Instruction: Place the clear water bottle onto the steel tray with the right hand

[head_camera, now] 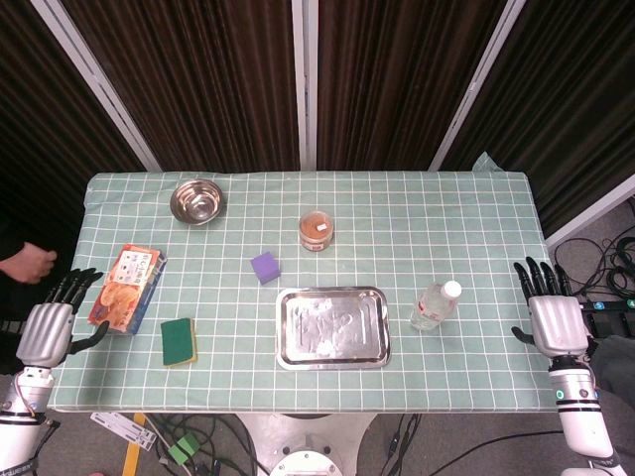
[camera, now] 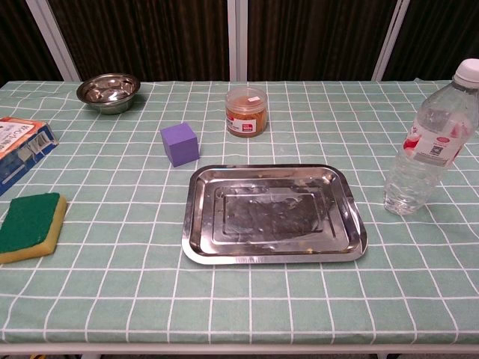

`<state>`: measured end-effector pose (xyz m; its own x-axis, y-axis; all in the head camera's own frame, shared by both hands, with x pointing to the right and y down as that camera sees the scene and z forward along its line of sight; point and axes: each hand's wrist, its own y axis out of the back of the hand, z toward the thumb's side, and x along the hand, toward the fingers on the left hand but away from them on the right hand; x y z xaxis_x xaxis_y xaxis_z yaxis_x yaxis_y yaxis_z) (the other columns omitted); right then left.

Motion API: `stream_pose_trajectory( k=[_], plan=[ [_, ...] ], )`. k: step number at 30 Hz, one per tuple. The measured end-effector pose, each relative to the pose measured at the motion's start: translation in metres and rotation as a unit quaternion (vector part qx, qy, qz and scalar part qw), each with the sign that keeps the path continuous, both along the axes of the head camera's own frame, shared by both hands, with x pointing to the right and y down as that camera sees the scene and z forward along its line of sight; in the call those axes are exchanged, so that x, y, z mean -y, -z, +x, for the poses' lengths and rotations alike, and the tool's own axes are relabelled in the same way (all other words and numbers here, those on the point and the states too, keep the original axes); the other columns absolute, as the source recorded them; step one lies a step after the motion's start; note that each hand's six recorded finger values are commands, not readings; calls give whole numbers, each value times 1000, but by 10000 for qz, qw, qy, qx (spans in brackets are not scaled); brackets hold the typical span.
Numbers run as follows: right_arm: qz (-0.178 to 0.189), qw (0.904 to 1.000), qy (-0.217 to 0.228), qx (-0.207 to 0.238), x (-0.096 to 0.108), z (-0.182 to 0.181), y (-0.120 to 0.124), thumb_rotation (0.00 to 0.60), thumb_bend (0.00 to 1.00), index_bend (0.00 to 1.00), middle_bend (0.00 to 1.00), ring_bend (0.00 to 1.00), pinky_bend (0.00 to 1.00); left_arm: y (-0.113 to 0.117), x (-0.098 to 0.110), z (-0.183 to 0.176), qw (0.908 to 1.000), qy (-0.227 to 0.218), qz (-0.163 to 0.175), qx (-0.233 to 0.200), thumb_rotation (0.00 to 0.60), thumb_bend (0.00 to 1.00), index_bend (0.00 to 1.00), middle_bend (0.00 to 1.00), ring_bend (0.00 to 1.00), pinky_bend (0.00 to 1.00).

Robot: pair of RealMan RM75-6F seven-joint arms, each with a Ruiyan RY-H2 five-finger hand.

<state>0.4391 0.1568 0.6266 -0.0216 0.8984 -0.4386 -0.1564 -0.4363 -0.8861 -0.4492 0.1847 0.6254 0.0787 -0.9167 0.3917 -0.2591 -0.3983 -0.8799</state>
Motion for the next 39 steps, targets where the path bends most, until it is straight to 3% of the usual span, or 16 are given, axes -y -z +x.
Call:
stream_pose_trajectory(
  k=[11,17,20,23,26,30,33,36,39],
  plan=[
    [-10,9992,-169,351,-1,0,3,600,0,0,17,0,0,5,1,3,10000,-71,31,28,600,324,185,207,110,193],
    [-175,9921,-528,1126,1,-2,1,600,0,0,30,0,0,9,3,2,10000,-52,45,42,600,324,185,207,110,193],
    [-440,9790,-911,1768,-1,-2,-4,600,0,0,30,0,0,8,3,2,10000,-34,26,18,600,324,185,207,109,193],
    [-678,9532,-1369,2608,-4,-5,-8,600,0,0,29,0,0,4,2,4,10000,-44,-10,-16,600,324,185,207,110,193],
    [-840,9120,-1823,3577,-7,-9,-9,600,0,0,25,0,0,3,1,7,9999,-95,-20,-41,600,324,185,207,109,193],
    [-1036,8388,-2234,4856,-10,-19,-13,600,0,0,26,0,0,2,2,6,9999,-97,-2,-27,600,324,185,207,110,193],
    [-1286,7960,-2273,5460,-12,-30,-21,600,0,0,29,0,0,2,1,5,9999,-107,-18,2,600,324,185,207,110,193],
    [-1580,7766,-2129,5715,-12,-43,-34,600,0,0,29,0,0,1,1,3,9999,-107,-19,28,600,324,185,207,109,193],
    [-1789,7697,-1963,5805,-9,-62,-48,600,0,0,29,0,0,1,1,1,9999,-99,-11,54,600,324,185,207,110,193]
  ],
)
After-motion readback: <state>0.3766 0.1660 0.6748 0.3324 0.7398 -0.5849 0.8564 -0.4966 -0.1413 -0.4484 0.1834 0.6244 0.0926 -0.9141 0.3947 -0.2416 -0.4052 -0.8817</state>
